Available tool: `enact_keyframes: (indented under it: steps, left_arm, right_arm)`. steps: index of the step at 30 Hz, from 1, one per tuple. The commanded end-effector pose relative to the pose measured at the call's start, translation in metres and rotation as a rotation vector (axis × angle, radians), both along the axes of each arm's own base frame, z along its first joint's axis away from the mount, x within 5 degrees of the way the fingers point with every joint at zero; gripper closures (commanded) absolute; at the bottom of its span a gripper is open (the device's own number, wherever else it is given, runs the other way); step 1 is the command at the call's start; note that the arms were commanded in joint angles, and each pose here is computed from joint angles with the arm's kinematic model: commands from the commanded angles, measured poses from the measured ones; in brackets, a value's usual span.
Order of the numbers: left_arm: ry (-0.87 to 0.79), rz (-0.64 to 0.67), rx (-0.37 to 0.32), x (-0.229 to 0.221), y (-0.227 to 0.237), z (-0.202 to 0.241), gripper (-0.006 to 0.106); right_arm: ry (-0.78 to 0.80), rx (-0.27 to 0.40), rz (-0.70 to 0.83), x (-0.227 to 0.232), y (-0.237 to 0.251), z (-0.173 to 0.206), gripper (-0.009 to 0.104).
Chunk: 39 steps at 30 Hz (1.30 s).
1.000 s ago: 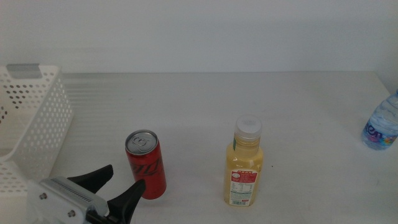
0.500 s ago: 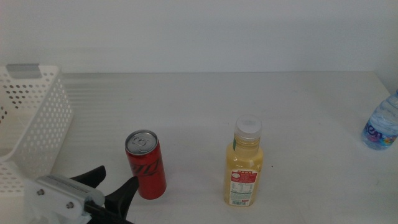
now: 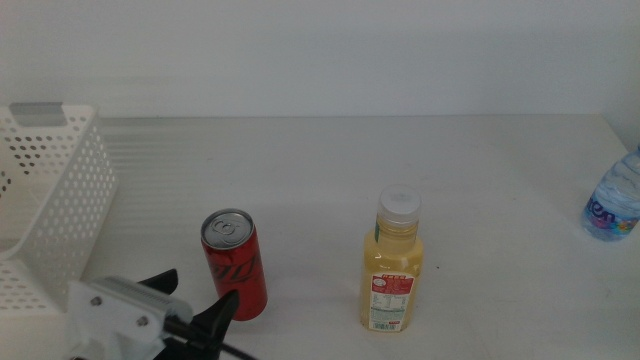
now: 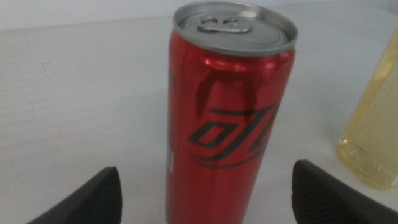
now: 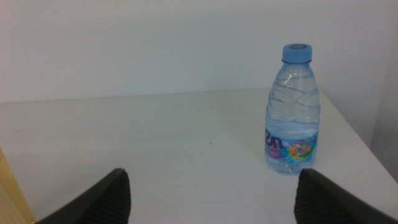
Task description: Use arms to grab the bottles and put them into the dustbin to the left of the table.
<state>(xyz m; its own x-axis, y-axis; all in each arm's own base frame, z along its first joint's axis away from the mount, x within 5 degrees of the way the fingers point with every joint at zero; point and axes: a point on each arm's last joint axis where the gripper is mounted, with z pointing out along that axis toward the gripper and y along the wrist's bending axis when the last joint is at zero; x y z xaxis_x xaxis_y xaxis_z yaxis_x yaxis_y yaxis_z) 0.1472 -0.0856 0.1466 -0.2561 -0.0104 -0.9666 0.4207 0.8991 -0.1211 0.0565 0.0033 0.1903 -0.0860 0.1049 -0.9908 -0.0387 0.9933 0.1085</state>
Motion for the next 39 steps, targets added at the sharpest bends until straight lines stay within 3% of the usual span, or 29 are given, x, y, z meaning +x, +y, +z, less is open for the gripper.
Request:
enact_keyframes:
  steps: [1,29,39]
  left_arm:
    - [-0.183,0.0,-0.101,0.009,-0.006,0.021,0.01]
    - [-0.171,0.003,-0.093,0.067,-0.045,0.006,0.01]
    - [-0.172,0.066,-0.09,0.079,-0.046,0.003,0.01]
  right_arm:
    - [-0.111,-0.007,-0.013,-0.002,-0.001,0.011,0.025]
    - [-0.111,-0.007,-0.013,-0.002,-0.001,0.011,0.025]
    - [-0.111,-0.007,-0.013,-0.002,-0.001,0.011,0.025]
